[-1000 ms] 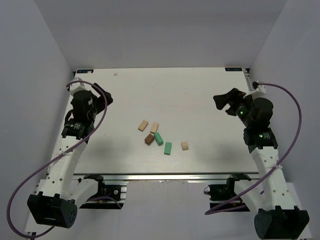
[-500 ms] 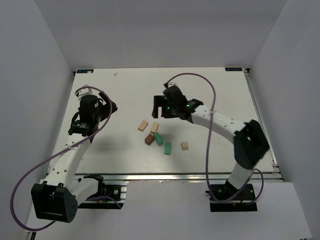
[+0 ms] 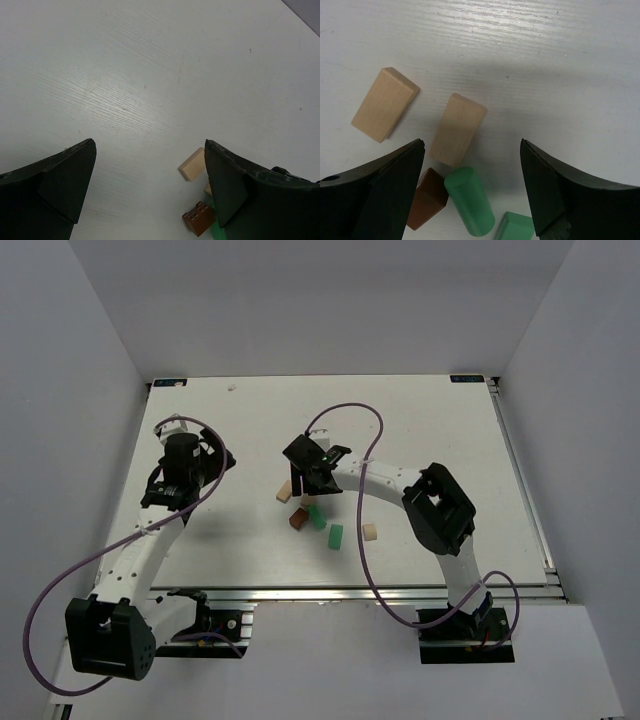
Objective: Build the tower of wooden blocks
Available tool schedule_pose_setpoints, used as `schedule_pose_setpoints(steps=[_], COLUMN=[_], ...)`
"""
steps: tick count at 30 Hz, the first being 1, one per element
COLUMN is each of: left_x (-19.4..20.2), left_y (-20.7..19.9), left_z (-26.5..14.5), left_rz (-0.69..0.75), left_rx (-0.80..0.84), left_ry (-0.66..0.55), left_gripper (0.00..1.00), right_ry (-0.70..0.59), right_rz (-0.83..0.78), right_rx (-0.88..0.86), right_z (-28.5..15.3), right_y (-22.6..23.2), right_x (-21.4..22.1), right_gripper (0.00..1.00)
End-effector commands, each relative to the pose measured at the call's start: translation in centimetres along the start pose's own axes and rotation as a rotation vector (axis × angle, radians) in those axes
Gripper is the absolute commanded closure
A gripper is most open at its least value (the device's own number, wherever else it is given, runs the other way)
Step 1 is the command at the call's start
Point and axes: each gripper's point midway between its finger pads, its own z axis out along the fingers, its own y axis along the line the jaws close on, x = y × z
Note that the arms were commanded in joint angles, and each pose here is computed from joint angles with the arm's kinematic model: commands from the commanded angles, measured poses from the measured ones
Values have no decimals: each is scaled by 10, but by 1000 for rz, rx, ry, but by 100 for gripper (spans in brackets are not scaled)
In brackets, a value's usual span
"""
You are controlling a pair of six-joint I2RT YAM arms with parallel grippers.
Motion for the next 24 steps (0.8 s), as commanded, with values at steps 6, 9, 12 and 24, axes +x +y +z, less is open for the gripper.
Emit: schedule_pose_setpoints(steps=[6,9,12,24], left_x=[4,6,8,30], left_y=[4,4,3,-24], left_z=[8,10,10,16], left_rz=[20,23,23,63], left_rx=[-7,-7,1,157], left_ry=[4,12,17,118], left_gripper=[2,2,2,2], right_ry=[-13,7,-7,-247], right_rz=[57,58,58,16], right_rx=[-29,-16,-28,-68], right_z=[19,27,29,-32], right_y=[19,18,21,0], right_x=[-4,3,0,-97], right_gripper=[22,32,49,91])
